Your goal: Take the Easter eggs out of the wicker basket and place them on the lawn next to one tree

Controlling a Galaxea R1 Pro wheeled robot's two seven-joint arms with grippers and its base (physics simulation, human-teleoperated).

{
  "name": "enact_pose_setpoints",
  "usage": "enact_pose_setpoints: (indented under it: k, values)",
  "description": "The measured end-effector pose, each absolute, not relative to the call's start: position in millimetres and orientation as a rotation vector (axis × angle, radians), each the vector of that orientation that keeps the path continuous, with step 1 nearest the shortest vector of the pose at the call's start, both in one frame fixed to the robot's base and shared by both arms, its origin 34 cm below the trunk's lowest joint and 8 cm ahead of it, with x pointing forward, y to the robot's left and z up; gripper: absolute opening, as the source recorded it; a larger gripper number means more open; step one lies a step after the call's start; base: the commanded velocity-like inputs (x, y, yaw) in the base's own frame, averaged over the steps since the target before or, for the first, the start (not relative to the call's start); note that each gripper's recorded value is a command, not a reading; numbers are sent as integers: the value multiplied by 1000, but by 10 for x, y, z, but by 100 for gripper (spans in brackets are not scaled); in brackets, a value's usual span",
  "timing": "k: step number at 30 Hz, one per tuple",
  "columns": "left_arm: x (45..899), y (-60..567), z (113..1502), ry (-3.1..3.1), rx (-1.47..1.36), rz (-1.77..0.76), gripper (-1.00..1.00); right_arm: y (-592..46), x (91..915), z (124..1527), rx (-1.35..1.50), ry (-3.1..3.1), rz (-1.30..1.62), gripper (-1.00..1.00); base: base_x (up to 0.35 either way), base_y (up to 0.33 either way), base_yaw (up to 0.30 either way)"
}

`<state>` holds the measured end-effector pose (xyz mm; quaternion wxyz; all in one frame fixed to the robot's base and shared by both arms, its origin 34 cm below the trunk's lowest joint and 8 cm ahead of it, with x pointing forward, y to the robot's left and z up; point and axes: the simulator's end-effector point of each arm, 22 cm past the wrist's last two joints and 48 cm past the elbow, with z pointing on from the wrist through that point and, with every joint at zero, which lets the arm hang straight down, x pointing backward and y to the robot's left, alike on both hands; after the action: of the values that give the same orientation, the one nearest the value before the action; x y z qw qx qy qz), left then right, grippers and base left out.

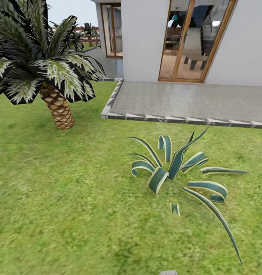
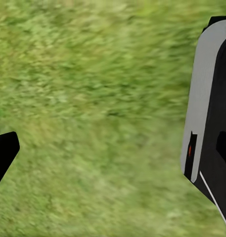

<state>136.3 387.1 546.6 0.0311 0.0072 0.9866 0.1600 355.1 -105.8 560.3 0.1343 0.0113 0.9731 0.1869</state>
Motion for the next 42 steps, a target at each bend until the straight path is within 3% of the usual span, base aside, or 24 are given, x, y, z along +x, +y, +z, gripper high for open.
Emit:
enact_pose_setpoints:
  k: [42]
  values:
    - [1589,3743,5454,2984,-9,463,100,-1057,3789,5759,14,2755,533,100,0,0,0]
